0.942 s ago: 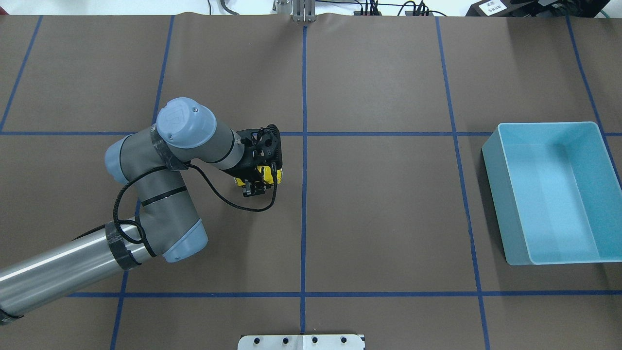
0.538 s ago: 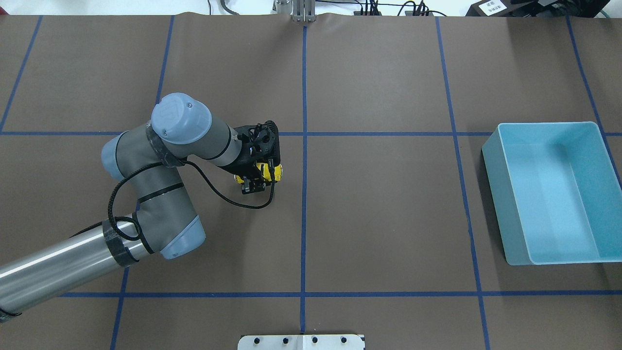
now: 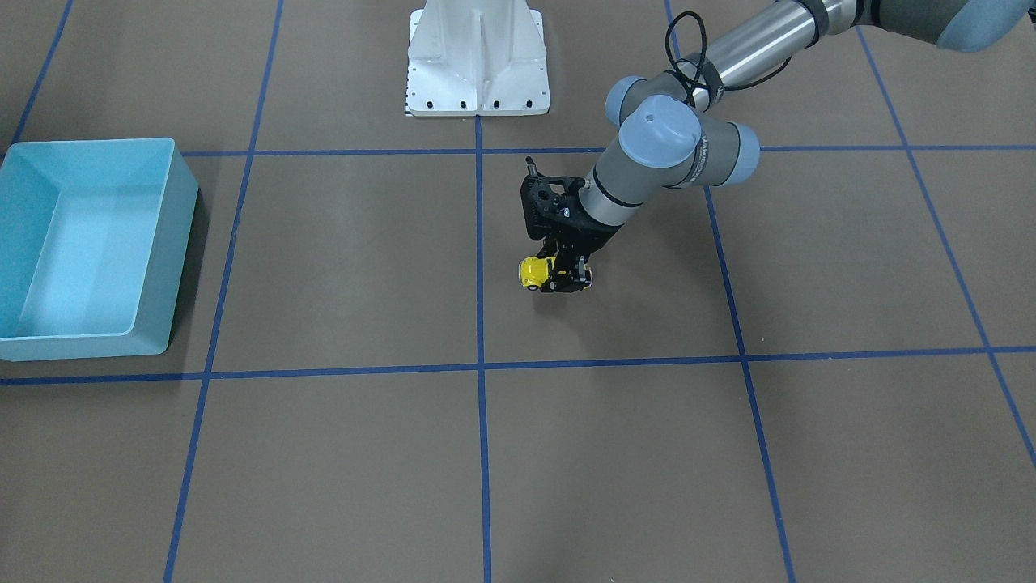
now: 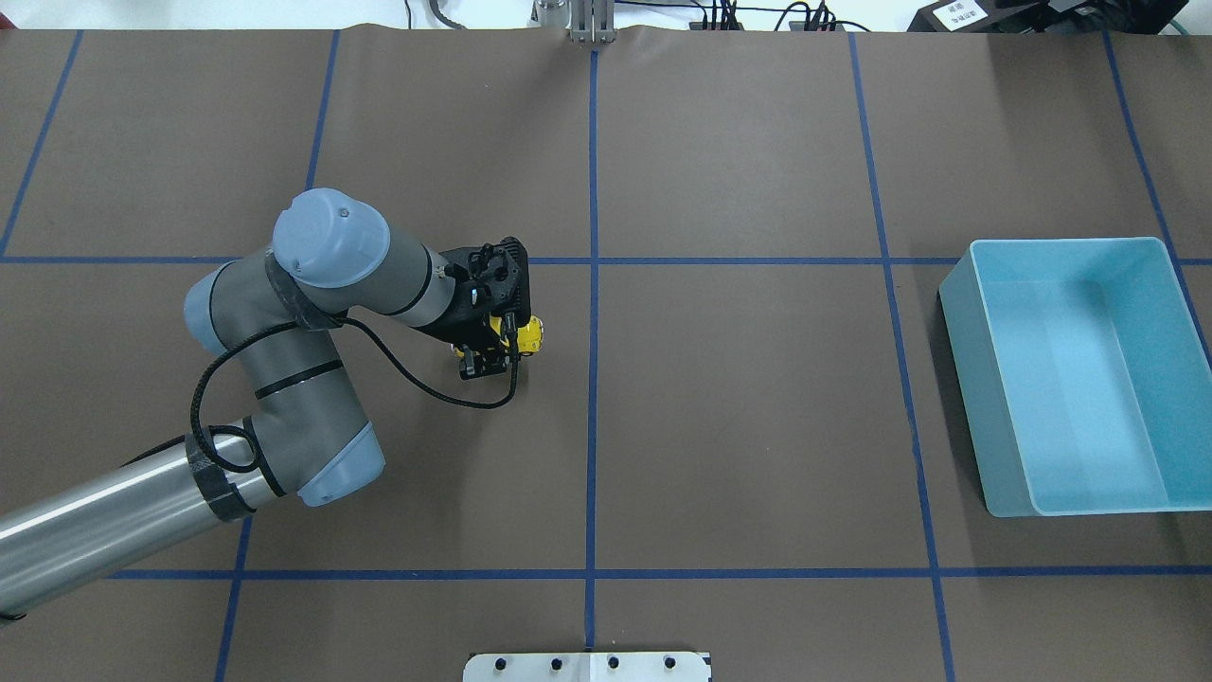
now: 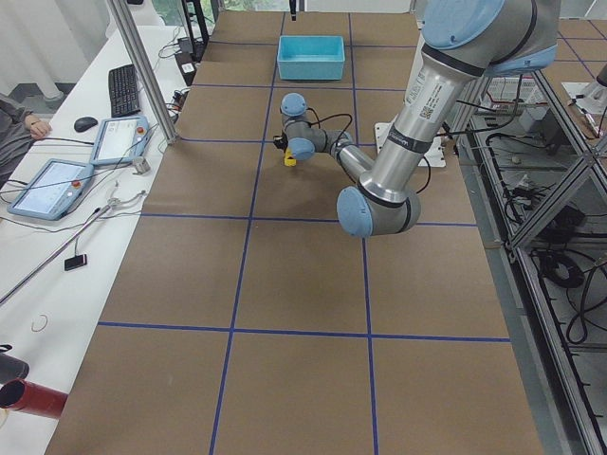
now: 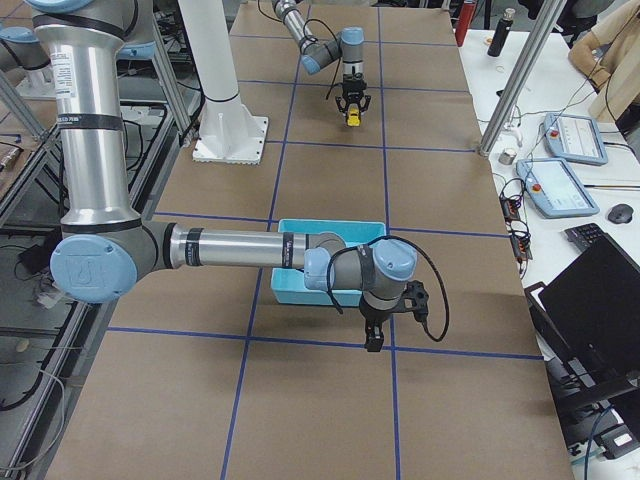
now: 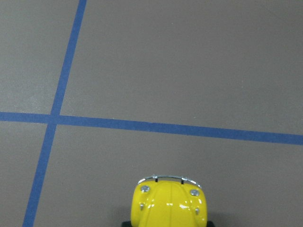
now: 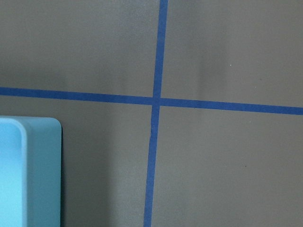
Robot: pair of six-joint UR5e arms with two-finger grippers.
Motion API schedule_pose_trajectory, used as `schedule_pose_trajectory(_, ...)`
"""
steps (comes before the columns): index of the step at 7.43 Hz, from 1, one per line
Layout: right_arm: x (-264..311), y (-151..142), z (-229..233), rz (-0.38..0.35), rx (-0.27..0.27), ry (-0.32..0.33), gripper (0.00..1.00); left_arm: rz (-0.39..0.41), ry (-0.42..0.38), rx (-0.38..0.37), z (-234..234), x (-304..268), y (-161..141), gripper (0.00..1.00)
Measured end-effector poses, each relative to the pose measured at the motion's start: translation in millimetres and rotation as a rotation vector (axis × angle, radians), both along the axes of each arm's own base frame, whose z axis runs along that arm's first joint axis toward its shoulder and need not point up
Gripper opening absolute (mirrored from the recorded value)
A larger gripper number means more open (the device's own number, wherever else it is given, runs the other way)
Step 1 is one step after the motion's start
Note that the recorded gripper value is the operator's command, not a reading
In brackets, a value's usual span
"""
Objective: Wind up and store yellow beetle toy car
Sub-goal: 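Drag the yellow car back toward the robot with the left gripper to wind it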
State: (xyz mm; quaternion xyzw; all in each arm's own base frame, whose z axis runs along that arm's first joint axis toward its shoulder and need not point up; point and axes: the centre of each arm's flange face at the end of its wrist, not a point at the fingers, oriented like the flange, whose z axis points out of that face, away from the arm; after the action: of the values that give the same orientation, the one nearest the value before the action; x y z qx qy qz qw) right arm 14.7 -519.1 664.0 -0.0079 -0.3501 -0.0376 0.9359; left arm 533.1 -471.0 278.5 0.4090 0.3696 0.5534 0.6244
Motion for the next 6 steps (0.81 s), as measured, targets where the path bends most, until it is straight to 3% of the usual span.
schedule_pose_trajectory(6, -1, -4, -4, -0.001, 0.007, -0.001, 1.00, -0.013, 0.060, 0.005, 17, 4, -2, 0.00)
